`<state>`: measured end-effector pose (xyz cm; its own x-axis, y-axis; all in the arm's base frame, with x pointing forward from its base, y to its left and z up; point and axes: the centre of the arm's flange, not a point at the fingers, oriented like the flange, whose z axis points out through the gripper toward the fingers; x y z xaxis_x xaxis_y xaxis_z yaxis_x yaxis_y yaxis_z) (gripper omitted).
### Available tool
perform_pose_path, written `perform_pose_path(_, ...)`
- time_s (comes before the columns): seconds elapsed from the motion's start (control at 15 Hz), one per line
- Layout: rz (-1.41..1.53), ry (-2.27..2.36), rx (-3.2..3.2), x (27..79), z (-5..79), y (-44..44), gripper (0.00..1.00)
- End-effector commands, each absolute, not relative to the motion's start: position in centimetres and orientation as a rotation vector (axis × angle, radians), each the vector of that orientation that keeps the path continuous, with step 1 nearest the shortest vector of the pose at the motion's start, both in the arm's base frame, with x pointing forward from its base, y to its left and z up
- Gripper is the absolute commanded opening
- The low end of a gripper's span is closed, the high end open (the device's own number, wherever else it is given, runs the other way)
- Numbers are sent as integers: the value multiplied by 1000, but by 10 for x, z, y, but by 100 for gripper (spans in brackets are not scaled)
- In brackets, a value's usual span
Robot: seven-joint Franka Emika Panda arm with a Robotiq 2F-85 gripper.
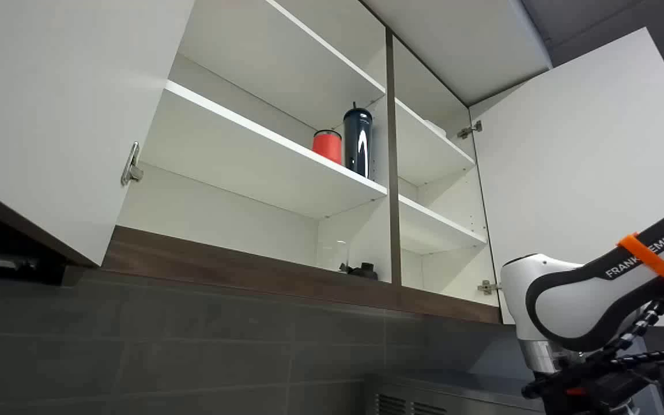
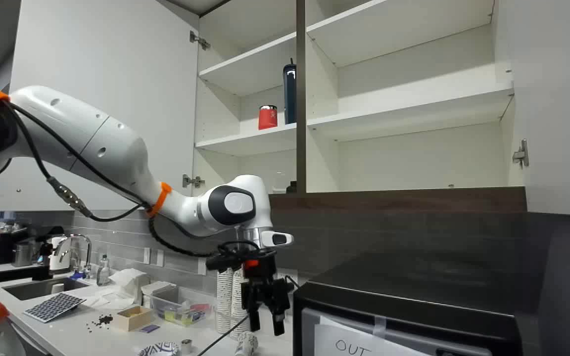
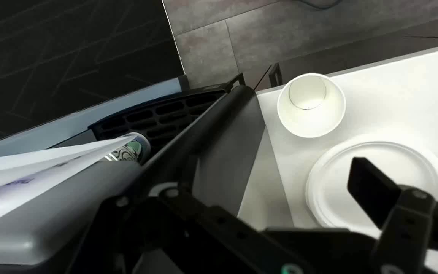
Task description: Put one coffee cup in the open upper cabinet.
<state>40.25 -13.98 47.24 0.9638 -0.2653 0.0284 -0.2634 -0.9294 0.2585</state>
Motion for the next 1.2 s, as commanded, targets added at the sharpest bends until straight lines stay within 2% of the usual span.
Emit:
perform_pose_path(0.0, -10, -391, 2852, 403, 472, -140, 100)
perform_pose_path(0.47, -10, -391, 2852, 403, 472, -140, 100)
perform_pose_path(0.8, -268, -661, 2850, 400, 419, -130, 100)
perform_pose_path(1.13, -246, -804, 3006, 392, 379, -107, 100)
